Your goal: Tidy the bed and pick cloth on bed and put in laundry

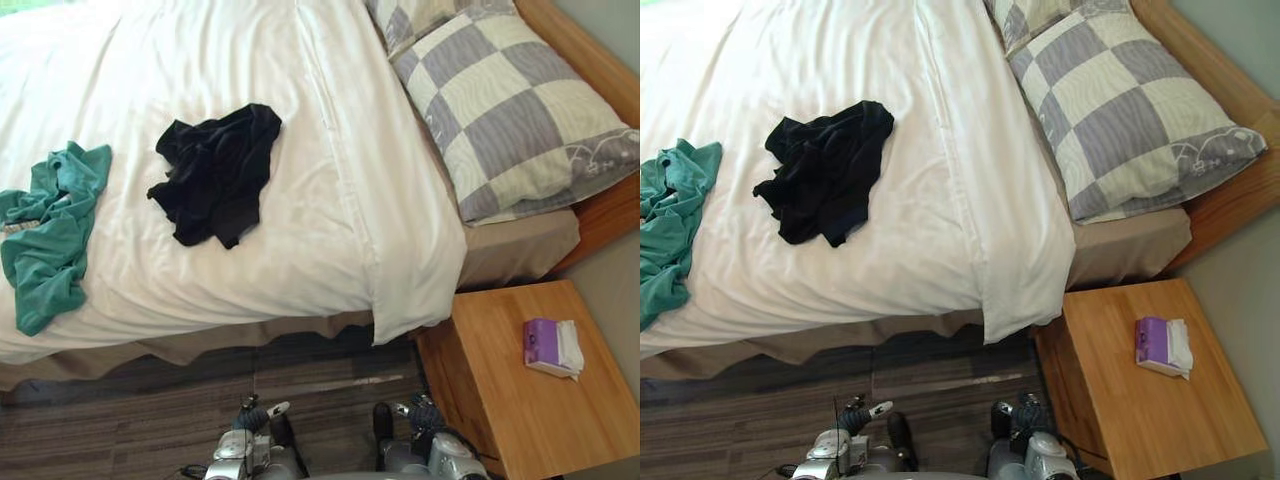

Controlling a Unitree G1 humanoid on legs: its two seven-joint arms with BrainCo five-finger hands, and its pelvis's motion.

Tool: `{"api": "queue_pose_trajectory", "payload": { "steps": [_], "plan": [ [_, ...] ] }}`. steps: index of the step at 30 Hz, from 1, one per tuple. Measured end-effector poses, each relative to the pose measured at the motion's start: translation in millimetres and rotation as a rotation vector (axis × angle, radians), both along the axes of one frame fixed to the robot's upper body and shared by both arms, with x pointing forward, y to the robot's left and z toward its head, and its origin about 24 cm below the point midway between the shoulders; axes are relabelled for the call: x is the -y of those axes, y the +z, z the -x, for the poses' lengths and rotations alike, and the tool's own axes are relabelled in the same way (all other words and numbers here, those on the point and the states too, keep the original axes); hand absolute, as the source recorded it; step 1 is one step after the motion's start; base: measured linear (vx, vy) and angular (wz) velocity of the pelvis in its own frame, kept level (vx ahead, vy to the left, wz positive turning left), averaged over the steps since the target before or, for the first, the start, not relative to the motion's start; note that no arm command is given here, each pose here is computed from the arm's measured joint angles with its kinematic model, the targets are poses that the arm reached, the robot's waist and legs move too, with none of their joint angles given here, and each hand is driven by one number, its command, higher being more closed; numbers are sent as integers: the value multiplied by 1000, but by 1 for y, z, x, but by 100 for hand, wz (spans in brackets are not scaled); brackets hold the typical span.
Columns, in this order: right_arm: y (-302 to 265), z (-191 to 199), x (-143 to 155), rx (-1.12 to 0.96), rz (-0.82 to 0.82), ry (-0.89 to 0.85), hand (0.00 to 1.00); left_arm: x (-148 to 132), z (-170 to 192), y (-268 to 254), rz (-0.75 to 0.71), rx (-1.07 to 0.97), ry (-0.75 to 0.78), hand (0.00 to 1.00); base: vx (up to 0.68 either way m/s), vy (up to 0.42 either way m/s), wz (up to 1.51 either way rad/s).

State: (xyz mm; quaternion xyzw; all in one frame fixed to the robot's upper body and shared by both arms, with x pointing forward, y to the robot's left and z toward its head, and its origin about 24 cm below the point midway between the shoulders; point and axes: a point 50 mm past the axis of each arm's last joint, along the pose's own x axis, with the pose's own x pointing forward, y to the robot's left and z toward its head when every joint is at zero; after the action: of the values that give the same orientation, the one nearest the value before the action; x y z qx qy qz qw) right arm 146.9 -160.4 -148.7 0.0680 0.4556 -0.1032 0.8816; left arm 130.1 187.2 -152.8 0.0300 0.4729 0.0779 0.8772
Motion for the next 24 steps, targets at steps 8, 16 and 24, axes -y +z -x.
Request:
{"api": "queue_pose_trajectory", "payload": {
  "steps": [8, 16, 24],
  "plan": [
    [-5, 13, -2, -28, 9, 27, 0, -2, 19, -6, -7, -56, -1, 0, 7, -5, -5],
    [-7, 25, 14, -53, 33, -37, 0, -4, 18, -5, -10, -52, 3, 0, -14, -7, 2],
    [-11, 69, 66, -162, 136, -174, 0, -3, -1, 2, 27, 29, 62, 0, -39, 12, 43]
  ]
}}
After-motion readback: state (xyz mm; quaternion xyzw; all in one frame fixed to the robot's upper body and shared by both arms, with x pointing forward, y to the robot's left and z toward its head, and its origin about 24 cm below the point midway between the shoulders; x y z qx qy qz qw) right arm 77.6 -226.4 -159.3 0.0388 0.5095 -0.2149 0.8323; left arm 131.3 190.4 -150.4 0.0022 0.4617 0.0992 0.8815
